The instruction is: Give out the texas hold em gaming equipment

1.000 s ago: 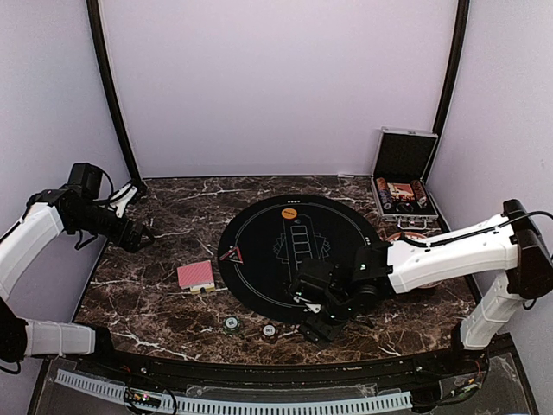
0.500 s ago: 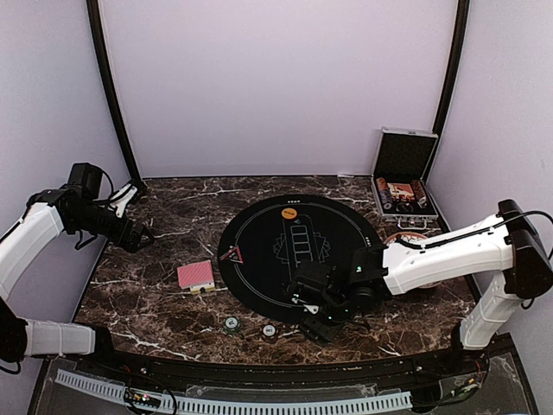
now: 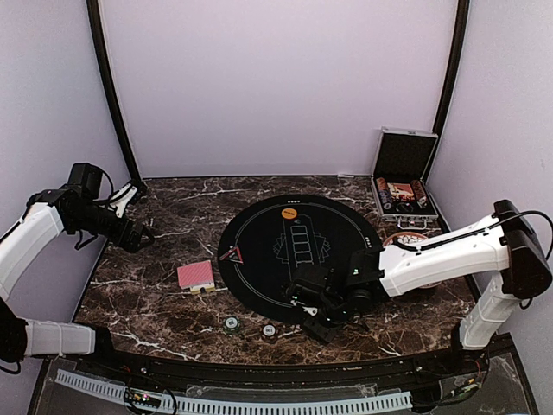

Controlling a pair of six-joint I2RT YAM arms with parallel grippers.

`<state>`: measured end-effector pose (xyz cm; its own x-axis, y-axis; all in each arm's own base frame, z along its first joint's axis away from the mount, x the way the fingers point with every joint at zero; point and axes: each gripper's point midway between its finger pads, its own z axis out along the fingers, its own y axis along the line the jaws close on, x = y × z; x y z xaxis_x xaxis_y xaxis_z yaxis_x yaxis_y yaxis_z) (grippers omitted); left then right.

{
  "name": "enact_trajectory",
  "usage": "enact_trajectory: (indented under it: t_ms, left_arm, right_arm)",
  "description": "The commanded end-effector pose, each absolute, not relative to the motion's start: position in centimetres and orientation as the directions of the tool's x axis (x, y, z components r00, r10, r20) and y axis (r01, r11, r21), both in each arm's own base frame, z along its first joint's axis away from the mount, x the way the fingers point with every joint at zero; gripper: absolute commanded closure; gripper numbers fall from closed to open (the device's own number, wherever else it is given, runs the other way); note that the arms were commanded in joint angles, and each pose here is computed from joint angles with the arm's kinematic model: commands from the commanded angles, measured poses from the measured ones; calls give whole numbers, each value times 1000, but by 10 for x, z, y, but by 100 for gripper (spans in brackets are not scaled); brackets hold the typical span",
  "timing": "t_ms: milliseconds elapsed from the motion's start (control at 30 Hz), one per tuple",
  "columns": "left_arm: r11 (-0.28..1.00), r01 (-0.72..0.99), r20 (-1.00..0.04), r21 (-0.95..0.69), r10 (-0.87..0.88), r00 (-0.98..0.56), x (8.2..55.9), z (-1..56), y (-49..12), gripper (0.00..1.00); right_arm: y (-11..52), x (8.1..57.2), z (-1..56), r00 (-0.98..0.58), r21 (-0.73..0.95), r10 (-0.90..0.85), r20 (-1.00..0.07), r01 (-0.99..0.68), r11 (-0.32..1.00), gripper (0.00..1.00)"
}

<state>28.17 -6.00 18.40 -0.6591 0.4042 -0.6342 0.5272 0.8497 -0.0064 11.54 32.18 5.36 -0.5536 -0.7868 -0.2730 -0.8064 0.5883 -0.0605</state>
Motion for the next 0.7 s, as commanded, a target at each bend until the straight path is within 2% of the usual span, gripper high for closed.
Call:
enact_trajectory:
  t_ms: [0,333,667]
  left_arm:
    - [842,539,-647,6,414,-640,279,194,-61,1]
    - [842,539,-648,8,415,-639,278,194,-61,1]
    - [840,543,-649,9,418,-636,276,195,-61,1]
  right_arm:
    - [326,112,61,-543,-49,-788,-291,-814,579,46]
    - [328,111,68,-539,-38,-789,-295,-818,573,38]
    - [329,113,74,-543,-39,-782,-305,-813,580,44]
